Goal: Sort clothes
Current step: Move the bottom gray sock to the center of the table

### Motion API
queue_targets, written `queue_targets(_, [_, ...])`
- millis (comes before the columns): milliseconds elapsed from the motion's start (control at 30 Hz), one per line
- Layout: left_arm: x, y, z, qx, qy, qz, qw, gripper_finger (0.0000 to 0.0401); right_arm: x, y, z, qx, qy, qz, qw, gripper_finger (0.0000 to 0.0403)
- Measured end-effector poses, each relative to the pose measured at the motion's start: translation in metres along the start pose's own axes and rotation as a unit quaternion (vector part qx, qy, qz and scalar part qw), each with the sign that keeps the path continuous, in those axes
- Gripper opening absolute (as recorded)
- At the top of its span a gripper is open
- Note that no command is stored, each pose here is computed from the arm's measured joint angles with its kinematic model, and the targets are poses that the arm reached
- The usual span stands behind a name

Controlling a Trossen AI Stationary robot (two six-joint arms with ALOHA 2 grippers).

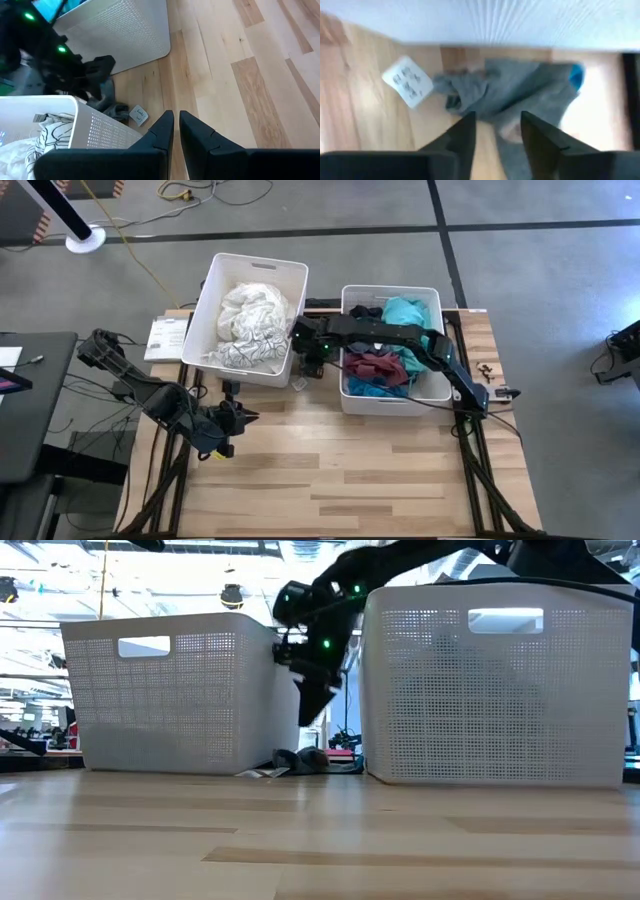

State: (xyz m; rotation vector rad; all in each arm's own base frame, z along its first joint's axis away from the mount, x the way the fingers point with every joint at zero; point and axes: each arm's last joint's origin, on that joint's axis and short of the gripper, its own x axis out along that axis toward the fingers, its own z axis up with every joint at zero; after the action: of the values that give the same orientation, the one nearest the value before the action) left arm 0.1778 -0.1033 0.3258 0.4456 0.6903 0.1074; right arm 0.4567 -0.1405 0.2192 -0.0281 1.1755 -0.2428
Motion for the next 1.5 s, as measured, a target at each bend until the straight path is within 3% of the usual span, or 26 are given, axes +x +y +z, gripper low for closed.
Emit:
queue_targets(200, [0.000, 0.000, 0.000, 0.000, 0.000, 0.000, 1.000, 0.0028, -0.017, 0.004, 0.016, -0.011, -0.046, -0.008, 0.999, 0.0228])
queue_targets(533, [0.000, 0.000, 0.002, -0.001, -0.007, -0.001, 1.000, 0.0028, -0.017, -0.013, 0.016, 0.030, -0.059, -0.006, 0.998, 0.0216])
queue_targets(667, [0.000, 0.000, 0.003, -0.004, -0.014, -0.001, 1.000, 0.0028, -0.001, -0.012, 0.016, 0.041, -0.058, 0.023, 0.997, 0.0212])
queue_targets(833, [0.000, 0.000, 0.005, -0.004, -0.020, -0.002, 1.000, 0.0028, 0.040, -0.004, 0.017, 0.038, -0.059, 0.063, 0.996, 0.0211])
queue_targets(1067, [0.000, 0.000, 0.004, -0.003, -0.017, -0.002, 1.000, 0.0028, 0.057, -0.004, 0.012, 0.050, -0.011, 0.066, 0.997, 0.0211])
queue_targets(1500, [0.000, 0.000, 0.004, -0.001, -0.017, -0.001, 1.000, 0.0028, 0.053, -0.007, -0.009, 0.051, 0.106, 0.025, 0.993, 0.0203])
